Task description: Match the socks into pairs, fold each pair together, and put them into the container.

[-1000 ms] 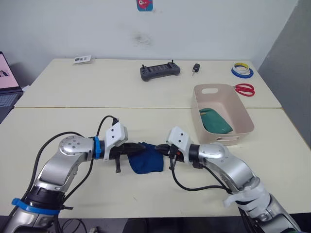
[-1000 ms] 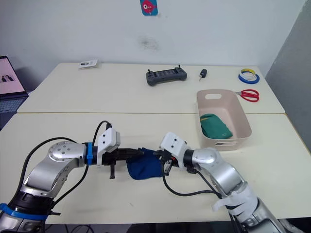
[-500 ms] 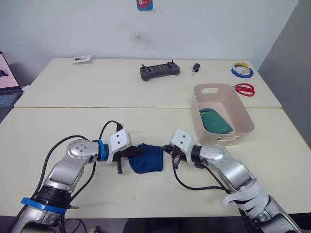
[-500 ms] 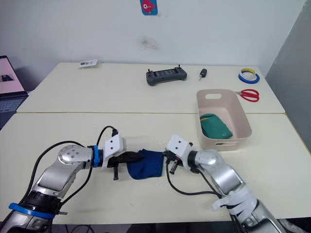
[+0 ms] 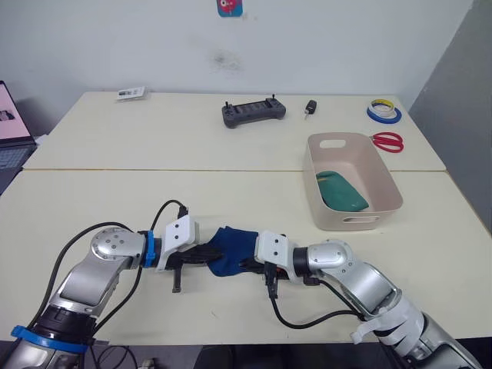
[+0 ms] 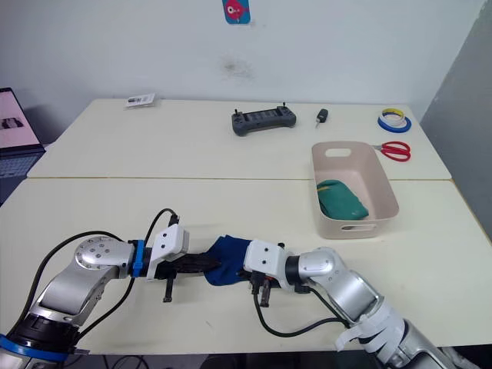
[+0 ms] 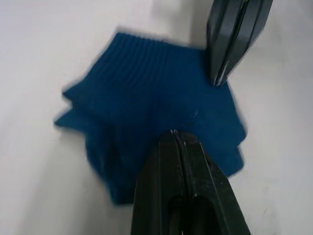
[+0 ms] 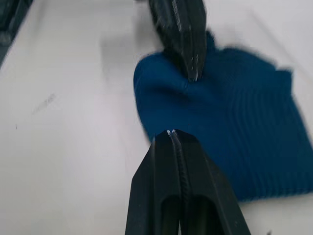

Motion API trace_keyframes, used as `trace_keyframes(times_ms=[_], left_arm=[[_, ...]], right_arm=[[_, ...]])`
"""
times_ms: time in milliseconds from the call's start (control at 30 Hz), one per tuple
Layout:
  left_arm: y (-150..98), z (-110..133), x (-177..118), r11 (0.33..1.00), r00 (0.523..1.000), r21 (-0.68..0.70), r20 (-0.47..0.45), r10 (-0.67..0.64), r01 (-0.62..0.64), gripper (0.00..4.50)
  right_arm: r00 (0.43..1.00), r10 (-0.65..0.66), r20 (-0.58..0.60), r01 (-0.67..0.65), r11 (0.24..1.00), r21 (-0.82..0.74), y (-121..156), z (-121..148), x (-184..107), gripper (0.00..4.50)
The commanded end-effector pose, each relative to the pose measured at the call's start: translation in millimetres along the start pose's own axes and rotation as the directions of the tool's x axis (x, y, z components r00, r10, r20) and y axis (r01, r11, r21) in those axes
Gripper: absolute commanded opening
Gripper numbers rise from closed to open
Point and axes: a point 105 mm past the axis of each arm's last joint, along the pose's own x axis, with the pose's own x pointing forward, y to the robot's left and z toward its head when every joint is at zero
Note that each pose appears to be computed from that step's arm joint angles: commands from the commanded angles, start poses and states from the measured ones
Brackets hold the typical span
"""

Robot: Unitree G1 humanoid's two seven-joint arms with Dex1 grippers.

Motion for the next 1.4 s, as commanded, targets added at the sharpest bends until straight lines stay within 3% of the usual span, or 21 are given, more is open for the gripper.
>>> trace_keyframes(times_ms=[33, 100, 200, 267, 433, 667, 900, 1167, 1400], left_arm=[[-2, -15, -3, 1.000, 0.998, 0.014, -0.066, 0.001, 0.000, 0.00], [-4, -19, -2, 1.000, 0.998, 0.009, -0.069, -0.004, 0.004, 0.00], [-7, -20, 1, 1.000, 0.998, 0.007, -0.065, -0.007, 0.007, 0.00], [-8, -22, 1, 1.000, 0.998, 0.005, -0.066, -0.007, 0.007, 0.00], [-11, -26, 2, 1.000, 0.998, -0.008, -0.062, 0.001, -0.001, 0.00], [-14, -27, 6, 1.000, 0.999, -0.012, -0.054, 0.005, -0.005, 0.00], [-14, -26, 9, 1.000, 0.999, -0.008, -0.047, 0.007, -0.008, 0.00], [-13, -25, 11, 1.000, 0.999, -0.008, -0.037, 0.014, -0.014, 0.00], [-14, -26, 10, 1.000, 0.999, -0.012, -0.038, 0.022, -0.022, 0.00]], right_arm=[[1.000, -0.030, -0.008, 0.029, 0.999, -0.016, -2, -2, -15, 0.07], [0.999, -0.046, 0.004, 0.046, 0.999, 0.013, -3, 0, -22, 0.07], [0.995, -0.058, 0.086, 0.034, 0.965, 0.261, -2, 17, -35, 0.07], [0.996, -0.060, 0.072, 0.033, 0.943, 0.332, -1, 18, -42, 0.44], [0.993, -0.118, 0.010, 0.092, 0.822, 0.562, -13, 11, -57, 2.02], [0.988, -0.139, -0.061, 0.140, 0.676, 0.723, -24, 8, -36, 4.45], [0.987, -0.127, -0.097, 0.156, 0.614, 0.773, -30, 8, -12, 4.48], [0.995, -0.104, -0.009, 0.067, 0.574, 0.816, -29, 32, 14, 4.48], [0.990, -0.114, 0.079, -0.005, 0.542, 0.840, -34, 45, 14, 4.48]])
